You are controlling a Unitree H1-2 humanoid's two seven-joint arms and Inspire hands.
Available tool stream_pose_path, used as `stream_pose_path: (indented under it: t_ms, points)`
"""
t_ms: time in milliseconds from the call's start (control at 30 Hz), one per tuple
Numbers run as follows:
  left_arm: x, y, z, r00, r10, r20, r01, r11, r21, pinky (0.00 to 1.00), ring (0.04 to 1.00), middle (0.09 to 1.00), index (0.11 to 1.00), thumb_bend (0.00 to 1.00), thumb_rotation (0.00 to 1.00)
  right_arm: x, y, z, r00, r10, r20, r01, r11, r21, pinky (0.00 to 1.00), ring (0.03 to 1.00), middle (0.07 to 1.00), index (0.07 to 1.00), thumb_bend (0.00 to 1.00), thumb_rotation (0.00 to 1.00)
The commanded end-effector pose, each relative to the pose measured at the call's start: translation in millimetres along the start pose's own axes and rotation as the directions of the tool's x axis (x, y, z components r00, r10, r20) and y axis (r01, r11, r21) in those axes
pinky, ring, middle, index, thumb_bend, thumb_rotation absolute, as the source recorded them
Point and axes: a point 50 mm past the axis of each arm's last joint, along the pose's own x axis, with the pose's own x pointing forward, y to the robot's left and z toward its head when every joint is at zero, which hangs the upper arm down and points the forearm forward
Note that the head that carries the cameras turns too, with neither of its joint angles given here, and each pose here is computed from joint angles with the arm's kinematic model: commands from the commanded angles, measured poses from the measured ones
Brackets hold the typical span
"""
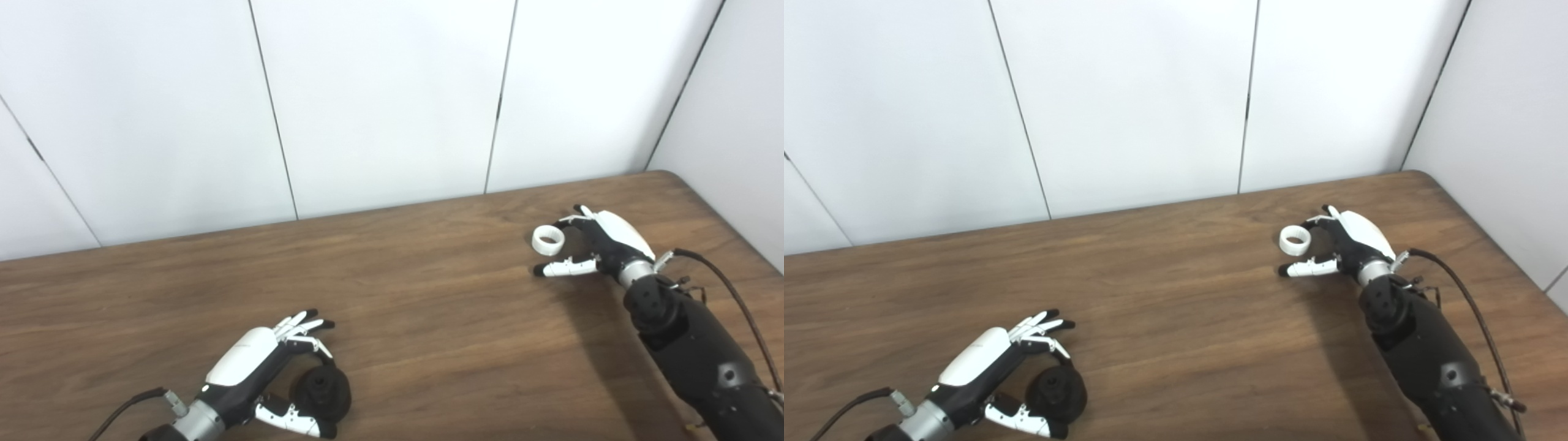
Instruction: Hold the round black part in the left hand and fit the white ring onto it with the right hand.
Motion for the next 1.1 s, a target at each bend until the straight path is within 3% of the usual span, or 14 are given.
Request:
stream_pose_path:
  t_ms: [0,600,867,933,1067]
  points:
    - [-9.1,-10.4,-8.2,0.996,-0.08,-0.05,0.081,0.997,0.017,1.0,1.0,0.911,0.477,0.52,0.06,6.5,-14.4,12.5,0.999,-0.029,0.044,0.028,1.0,0.008,0.92,1.0,1.0,0.731,0.79,0.35]
    - [-9.6,-11.2,-8.4,0.996,-0.077,-0.047,0.078,0.997,0.011,1.0,1.0,0.909,0.477,0.52,0.06,6.6,-11.5,10.6,0.995,-0.067,0.074,0.067,0.998,0.003,0.81,1.0,0.979,0.627,0.63,0.13]
    - [-10.2,-12.0,-9.0,0.996,-0.08,-0.05,0.081,0.997,0.007,1.0,1.0,0.91,0.477,0.52,0.06,6.4,-10.6,8.9,0.995,-0.067,0.08,0.067,0.998,0.003,0.81,1.0,0.979,0.604,0.61,0.12]
    - [-10.0,-11.9,-8.9,0.995,-0.08,-0.051,0.081,0.997,0.006,1.0,1.0,0.91,0.477,0.52,0.06,6.8,-10.3,8.7,0.994,-0.071,0.082,0.07,0.997,0.009,0.81,1.0,0.978,0.516,0.53,0.14]
    - [-9.8,-11.9,-8.7,0.995,-0.081,-0.051,0.081,0.997,0.006,1.0,1.0,0.91,0.477,0.52,0.06,7.2,-9.9,8.8,0.994,-0.074,0.083,0.072,0.997,0.021,0.82,1.0,0.977,0.492,0.51,0.14]
